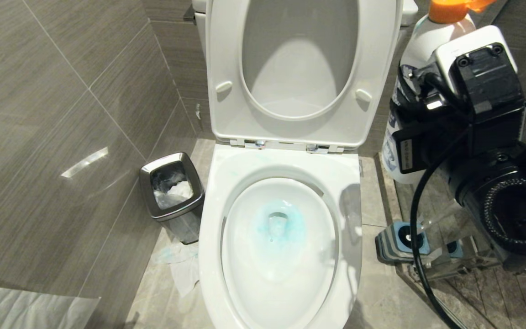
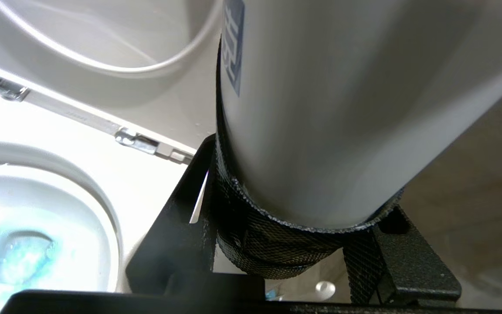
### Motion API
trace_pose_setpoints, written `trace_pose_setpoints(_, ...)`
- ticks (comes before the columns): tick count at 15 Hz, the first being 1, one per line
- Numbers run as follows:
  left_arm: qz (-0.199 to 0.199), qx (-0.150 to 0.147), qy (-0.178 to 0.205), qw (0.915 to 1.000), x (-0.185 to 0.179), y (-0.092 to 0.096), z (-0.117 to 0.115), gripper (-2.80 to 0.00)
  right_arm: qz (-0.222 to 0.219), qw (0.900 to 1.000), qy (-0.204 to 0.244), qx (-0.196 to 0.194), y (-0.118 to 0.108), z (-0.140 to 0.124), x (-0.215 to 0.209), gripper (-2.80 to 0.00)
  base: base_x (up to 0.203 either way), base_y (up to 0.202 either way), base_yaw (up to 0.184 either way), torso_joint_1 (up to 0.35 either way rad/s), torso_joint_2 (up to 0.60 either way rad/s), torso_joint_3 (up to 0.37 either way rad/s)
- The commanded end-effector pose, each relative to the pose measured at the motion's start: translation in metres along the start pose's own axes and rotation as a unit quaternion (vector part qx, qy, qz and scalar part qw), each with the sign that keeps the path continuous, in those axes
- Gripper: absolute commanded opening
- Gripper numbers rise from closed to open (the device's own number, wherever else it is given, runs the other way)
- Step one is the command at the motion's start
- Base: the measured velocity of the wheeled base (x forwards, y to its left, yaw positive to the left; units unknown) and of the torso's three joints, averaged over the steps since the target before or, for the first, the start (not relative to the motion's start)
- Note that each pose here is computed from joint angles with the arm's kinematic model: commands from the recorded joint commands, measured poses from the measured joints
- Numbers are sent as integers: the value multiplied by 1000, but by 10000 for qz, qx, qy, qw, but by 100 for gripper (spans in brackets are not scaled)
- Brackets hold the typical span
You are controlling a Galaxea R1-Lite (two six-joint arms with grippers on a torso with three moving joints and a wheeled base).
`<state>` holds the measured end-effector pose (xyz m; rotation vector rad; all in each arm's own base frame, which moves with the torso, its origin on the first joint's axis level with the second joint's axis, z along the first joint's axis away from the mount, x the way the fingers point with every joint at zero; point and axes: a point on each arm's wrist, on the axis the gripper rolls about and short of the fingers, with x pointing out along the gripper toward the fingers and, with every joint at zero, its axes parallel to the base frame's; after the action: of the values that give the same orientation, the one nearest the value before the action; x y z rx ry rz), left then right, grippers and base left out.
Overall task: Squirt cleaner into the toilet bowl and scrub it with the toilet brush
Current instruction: Place the cleaning agent on the floor
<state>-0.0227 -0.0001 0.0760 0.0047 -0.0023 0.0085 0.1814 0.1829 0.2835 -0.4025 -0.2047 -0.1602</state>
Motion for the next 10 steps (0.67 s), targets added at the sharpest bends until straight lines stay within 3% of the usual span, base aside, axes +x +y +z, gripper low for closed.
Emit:
trace_pose_setpoints(1,4,0,4,10000,0,0,0,-280,-280,9993,94,236,-15,-7,6,-280,0,0,0,0,0,0)
trace_pose_setpoints(6,3,0,4,10000,0,0,0,-280,-697,9948,538,504,-39,-29,26,-280,0,0,0,0,0,0)
trace_pose_setpoints(10,3,0,2,10000,0,0,0,-280,-336,9924,756,914,-56,-47,37,-280,0,0,0,0,0,0)
